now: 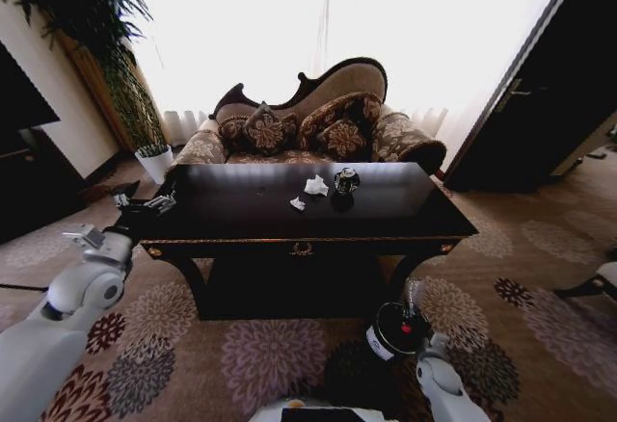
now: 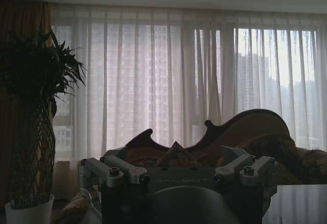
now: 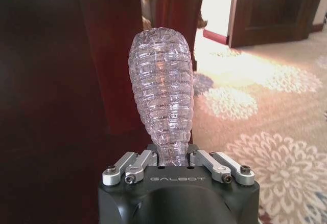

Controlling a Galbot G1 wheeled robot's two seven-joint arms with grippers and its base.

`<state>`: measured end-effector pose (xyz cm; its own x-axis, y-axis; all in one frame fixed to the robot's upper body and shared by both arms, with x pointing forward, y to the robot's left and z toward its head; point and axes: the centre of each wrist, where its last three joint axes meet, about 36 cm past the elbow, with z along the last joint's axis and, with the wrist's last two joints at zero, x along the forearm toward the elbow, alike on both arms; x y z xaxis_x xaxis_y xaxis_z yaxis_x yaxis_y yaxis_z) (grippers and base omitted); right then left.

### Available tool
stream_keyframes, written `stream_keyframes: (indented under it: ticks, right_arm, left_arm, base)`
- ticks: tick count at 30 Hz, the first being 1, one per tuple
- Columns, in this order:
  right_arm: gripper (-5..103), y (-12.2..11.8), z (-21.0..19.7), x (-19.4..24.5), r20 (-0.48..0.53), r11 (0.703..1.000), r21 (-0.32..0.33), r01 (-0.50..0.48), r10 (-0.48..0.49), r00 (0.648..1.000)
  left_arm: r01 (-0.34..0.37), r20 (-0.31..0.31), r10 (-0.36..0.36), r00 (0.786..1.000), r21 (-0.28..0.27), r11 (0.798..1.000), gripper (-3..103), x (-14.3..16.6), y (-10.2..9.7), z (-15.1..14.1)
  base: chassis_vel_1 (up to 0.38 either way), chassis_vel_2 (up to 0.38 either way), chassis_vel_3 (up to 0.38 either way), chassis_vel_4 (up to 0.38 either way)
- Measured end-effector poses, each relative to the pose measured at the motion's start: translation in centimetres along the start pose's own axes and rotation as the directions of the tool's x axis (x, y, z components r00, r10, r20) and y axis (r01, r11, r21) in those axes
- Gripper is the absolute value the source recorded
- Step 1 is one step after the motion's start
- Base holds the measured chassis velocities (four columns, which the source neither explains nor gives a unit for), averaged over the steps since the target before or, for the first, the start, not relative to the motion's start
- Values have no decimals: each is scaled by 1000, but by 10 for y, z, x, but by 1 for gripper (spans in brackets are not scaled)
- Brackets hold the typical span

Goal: Move to the front of the table and place the trash on the table into the trash bin.

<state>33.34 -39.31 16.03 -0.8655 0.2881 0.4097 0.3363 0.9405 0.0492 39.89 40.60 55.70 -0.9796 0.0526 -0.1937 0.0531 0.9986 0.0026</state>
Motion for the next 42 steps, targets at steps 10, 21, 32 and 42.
stream_keyframes:
  ticks: [10,21,32,42]
  right_arm:
    - [23,-15,18,-41,-26,1000,5,-12,12,1000]
    - [22,-22,21,-49,-38,999,-13,-44,43,998]
    - [59,-23,25,-46,-47,999,-18,-44,43,998]
    - [96,-20,27,-45,-45,999,-17,-34,33,998]
  left_arm:
    - [-10,-15,11,1000,27,1000,100,1,-5,-3]
    - [-24,-50,26,998,46,999,100,0,-8,-3]
    - [-26,-52,28,998,46,999,100,0,-8,-3]
    - [-27,-52,29,998,47,999,100,0,-8,-3]
  base:
    - [0,0,0,0]
    - [0,0,0,0]
    - [0,0,0,0]
    - [0,0,0,0]
